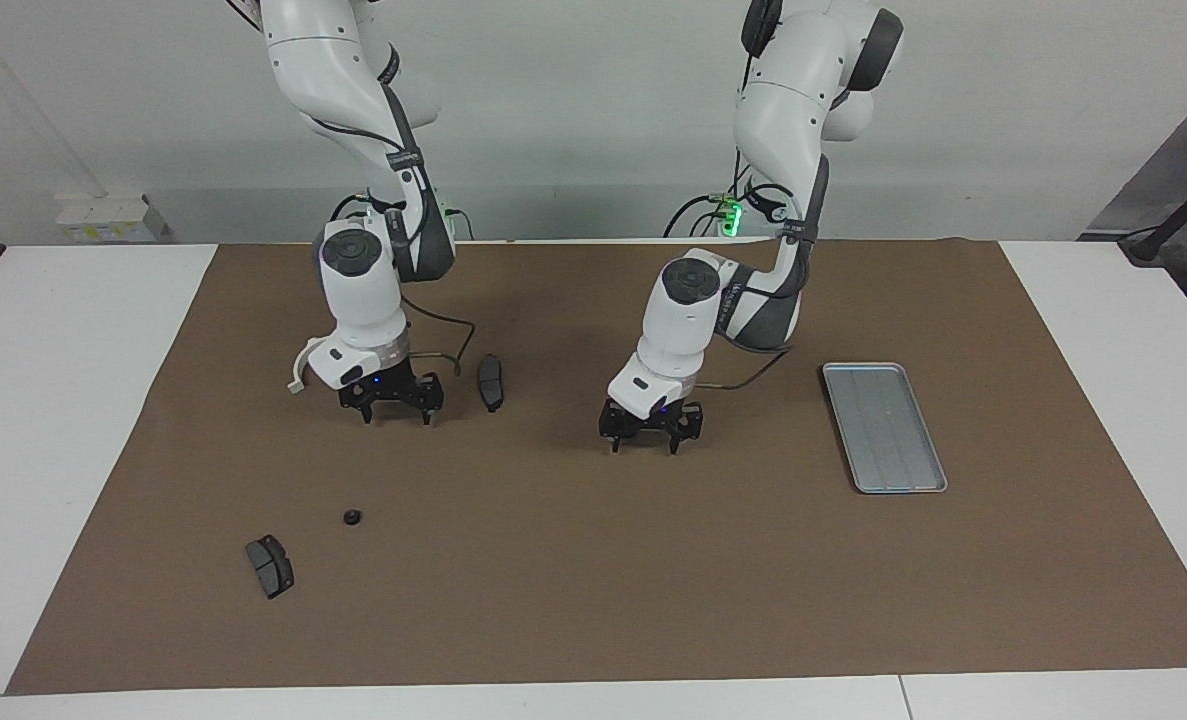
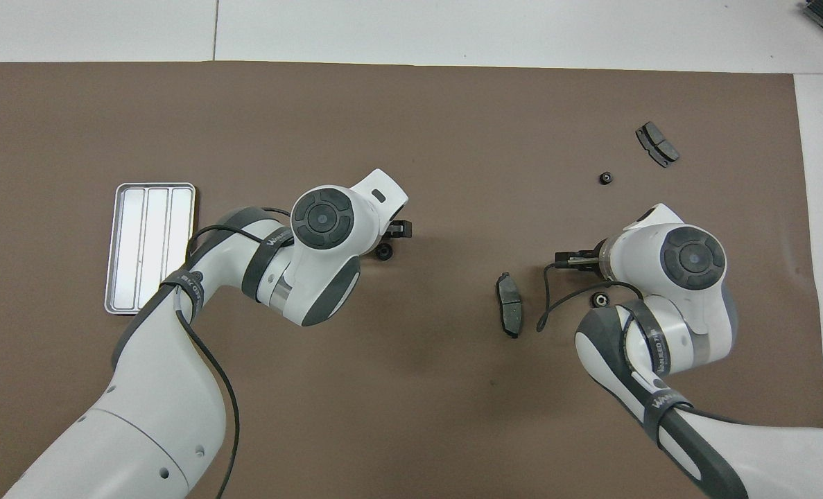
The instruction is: Pick bearing gear from pile to tray
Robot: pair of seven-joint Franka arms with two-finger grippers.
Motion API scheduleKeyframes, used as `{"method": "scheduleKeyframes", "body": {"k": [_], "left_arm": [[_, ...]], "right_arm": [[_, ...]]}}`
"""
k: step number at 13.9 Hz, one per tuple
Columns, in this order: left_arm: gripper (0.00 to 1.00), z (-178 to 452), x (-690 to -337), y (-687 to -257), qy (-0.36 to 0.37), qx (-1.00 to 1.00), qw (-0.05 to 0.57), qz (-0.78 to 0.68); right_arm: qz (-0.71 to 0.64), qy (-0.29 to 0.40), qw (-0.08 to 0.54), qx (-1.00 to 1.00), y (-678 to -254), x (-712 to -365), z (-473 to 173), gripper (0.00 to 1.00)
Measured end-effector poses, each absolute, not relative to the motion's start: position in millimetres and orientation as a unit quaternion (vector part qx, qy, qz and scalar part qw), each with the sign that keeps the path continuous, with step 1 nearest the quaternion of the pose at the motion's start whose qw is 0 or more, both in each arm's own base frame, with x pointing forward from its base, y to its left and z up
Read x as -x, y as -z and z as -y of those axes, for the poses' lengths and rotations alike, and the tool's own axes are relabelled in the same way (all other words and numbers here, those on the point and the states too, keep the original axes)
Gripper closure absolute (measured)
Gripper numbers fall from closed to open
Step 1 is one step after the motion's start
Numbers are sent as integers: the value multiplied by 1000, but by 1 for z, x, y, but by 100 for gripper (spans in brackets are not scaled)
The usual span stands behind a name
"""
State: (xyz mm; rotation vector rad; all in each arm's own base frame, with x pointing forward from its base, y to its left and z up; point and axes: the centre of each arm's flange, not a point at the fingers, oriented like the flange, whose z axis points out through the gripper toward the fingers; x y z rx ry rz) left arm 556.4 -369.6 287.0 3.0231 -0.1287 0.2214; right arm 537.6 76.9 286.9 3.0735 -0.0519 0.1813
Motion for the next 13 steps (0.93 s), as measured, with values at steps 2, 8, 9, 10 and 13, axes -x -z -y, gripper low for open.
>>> {"method": "scheduleKeyframes", "body": {"k": [2,8,9,10,13], "left_arm": [[0,378,-547,-287,-69,-995,49,54],[20,388,-530,-290,-45,-996,32,67],[25,388,-530,-291,-44,-996,30,66],[39,386,-530,-292,-43,-997,28,64],[64,387,-529,-299,-46,-997,30,62]], "right_arm": [[19,-45,34,-998,-281,-533,-73,0],[-10,9,4,-1000,-287,-520,-73,1],[-16,12,1,-1000,-291,-519,-72,3],[-21,13,1,-1000,-294,-518,-72,3],[-32,18,1,-999,-290,-513,-71,13]]}}
